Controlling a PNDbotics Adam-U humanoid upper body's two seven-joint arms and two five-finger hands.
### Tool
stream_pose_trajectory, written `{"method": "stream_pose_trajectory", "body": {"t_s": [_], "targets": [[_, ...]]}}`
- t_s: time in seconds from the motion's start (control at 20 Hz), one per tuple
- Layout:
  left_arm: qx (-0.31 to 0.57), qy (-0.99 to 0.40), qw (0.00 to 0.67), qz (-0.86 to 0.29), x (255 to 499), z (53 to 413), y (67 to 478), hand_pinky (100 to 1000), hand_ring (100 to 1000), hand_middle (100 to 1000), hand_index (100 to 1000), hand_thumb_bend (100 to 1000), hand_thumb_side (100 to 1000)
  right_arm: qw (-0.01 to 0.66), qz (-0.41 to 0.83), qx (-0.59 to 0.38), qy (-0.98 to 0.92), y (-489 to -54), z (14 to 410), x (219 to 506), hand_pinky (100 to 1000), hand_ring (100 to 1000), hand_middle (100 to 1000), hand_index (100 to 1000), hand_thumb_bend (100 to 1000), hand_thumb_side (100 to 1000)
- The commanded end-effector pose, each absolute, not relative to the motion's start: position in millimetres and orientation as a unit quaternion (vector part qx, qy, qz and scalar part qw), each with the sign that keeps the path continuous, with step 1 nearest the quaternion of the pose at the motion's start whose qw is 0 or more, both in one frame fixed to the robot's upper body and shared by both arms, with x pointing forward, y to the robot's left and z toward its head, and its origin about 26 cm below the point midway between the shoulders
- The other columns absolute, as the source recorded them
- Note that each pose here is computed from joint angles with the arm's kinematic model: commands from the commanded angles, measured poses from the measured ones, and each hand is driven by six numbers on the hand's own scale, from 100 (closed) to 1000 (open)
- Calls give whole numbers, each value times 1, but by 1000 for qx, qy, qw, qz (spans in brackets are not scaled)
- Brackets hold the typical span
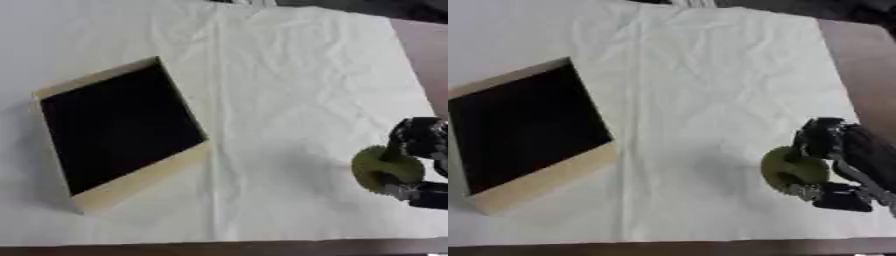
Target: Pick up objects on the table and place them in the box.
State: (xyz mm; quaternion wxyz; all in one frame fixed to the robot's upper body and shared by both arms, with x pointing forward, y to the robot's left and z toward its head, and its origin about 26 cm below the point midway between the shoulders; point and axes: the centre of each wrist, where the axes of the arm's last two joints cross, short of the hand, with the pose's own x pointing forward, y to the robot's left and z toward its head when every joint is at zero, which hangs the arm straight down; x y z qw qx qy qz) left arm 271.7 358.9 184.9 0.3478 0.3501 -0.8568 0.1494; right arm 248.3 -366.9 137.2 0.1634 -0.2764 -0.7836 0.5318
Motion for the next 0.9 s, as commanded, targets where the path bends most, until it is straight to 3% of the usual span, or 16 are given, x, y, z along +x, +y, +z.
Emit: {"method": "stream_pose_trajectory", "body": {"t_s": [0.05,0.2,0.5,0.9], "targets": [[357,-862,332,142,270,196,362,475,502,572,668,237,588,132,536,-282,-784,-363,158,251,533,327,421,458,100,171],[357,-861,332,143,269,196,362,475,502,572,667,238,587,119,534,-283,-788,-356,166,252,536,331,424,459,100,171],[356,-862,333,142,270,195,362,475,502,572,667,237,587,92,525,-290,-795,-342,185,256,542,453,467,460,100,168],[354,-862,334,141,270,195,361,474,502,572,667,238,587,64,514,-289,-805,-330,204,265,545,461,470,462,100,158]]}}
